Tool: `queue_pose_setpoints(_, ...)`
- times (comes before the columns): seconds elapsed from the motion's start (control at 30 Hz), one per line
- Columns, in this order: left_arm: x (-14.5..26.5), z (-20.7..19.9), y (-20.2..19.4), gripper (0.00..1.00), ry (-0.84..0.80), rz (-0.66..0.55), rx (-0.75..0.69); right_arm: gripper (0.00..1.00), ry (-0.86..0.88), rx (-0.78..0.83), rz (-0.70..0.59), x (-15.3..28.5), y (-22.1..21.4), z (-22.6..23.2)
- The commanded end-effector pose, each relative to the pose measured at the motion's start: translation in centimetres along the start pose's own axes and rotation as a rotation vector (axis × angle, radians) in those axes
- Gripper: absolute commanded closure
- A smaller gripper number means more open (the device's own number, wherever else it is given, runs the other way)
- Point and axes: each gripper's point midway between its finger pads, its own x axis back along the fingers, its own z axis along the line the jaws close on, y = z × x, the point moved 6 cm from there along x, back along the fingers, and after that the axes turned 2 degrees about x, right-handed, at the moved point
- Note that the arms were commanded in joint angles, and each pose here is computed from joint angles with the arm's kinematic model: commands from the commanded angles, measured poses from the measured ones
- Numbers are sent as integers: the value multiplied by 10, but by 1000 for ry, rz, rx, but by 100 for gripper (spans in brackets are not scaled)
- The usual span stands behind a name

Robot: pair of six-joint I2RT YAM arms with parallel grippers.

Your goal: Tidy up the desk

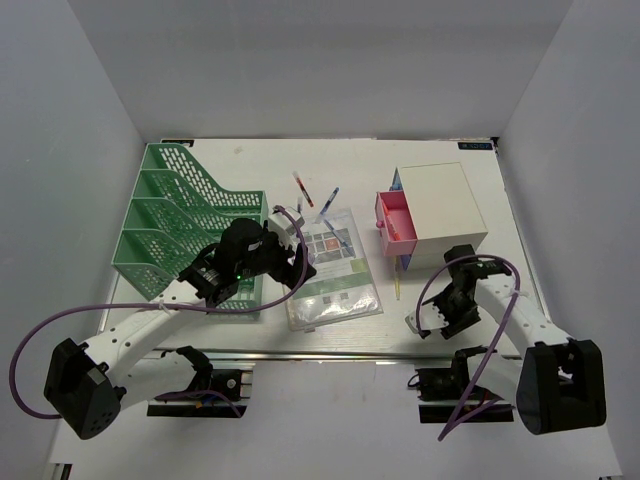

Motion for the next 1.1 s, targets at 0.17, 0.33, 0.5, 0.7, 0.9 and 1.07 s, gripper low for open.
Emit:
queue_pose_setpoints(0.17, 7, -6, 14, 15, -16, -40, -26, 46, 12, 204, 98, -12, -19, -15)
queue_pose_setpoints(0.33, 7, -5, 15, 14, -13, -41, -28, 50, 30, 222, 99, -15, -24, -19)
queue_pose_setpoints(0.5, 8, -4, 14, 14, -3, -41, -29, 61, 82, 237, 77, -23, -27, -21)
queue_pose_setpoints(0.7, 10, -3, 15, 14, 10, -56, -36, 90, 151, 245, -32, -33, -16, -10)
queue_pose_setpoints(0.9, 9, -3, 15, 14, 7, -54, -36, 100, -31, 49, -229, -13, 8, -33)
queue_pose_setpoints(1.07, 8, -5, 14, 14, -10, -55, -40, 100, -274, -143, -466, 48, 38, -66)
